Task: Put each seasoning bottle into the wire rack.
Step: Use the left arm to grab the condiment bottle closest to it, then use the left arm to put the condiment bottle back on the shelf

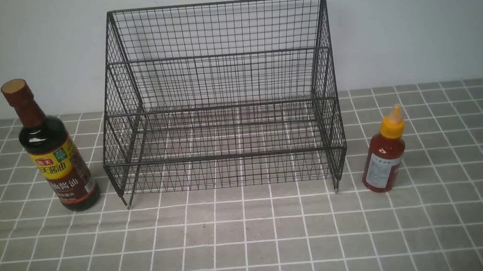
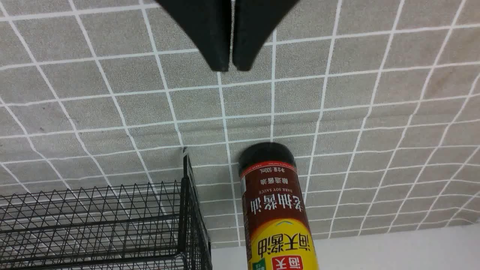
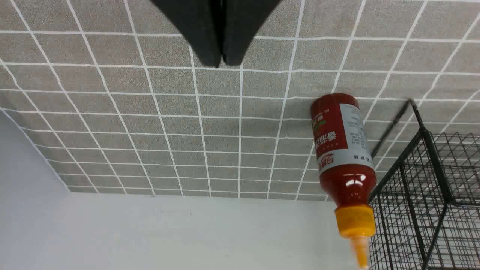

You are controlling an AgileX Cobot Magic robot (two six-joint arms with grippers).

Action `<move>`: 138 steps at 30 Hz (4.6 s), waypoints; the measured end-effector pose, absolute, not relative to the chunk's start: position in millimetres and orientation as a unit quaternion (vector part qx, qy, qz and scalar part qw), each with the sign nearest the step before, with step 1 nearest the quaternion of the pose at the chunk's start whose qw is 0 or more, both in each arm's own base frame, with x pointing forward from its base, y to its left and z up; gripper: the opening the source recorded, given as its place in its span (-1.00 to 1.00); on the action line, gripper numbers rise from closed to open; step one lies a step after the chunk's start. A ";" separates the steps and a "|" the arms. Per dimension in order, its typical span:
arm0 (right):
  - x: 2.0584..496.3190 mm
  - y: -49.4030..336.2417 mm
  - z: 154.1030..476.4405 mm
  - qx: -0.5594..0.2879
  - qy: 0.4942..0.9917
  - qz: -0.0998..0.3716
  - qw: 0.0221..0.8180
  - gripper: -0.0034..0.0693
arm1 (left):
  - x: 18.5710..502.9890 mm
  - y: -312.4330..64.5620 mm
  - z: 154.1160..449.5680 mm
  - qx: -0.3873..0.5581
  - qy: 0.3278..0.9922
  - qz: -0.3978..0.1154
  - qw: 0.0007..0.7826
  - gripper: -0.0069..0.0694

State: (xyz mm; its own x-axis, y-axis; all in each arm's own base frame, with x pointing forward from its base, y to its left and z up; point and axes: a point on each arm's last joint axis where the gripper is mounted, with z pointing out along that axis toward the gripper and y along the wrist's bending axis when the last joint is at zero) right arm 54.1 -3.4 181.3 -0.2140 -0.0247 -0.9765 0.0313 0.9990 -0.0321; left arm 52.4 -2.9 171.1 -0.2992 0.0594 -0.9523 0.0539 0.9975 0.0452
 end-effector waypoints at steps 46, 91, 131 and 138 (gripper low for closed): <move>54.1 -3.4 181.3 0.002 0.779 -0.022 0.627 -0.94 | 50.2 5.4 231.7 -0.103 0.551 -0.103 0.822 -0.84; 54.1 -3.4 181.3 -0.001 0.779 -0.025 0.627 -0.94 | 303.1 13.4 242.2 -0.114 0.724 0.019 0.680 0.73; 54.1 -3.4 181.3 -0.001 0.779 -0.025 0.627 -0.94 | 289.6 -55.2 412.4 0.041 0.669 -0.074 0.738 -0.15; 54.1 -3.4 181.3 -0.001 0.779 -0.025 0.627 -0.94 | 316.7 -71.7 402.8 0.053 0.682 -0.085 0.725 -0.15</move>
State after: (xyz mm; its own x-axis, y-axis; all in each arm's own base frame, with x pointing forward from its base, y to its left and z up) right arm 54.1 -3.4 181.3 -0.2143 -0.0320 -0.9763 0.0298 0.9988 -0.0393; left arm 316.7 -71.7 402.8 0.0559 -0.0499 -0.9972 0.1952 0.9800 -0.0381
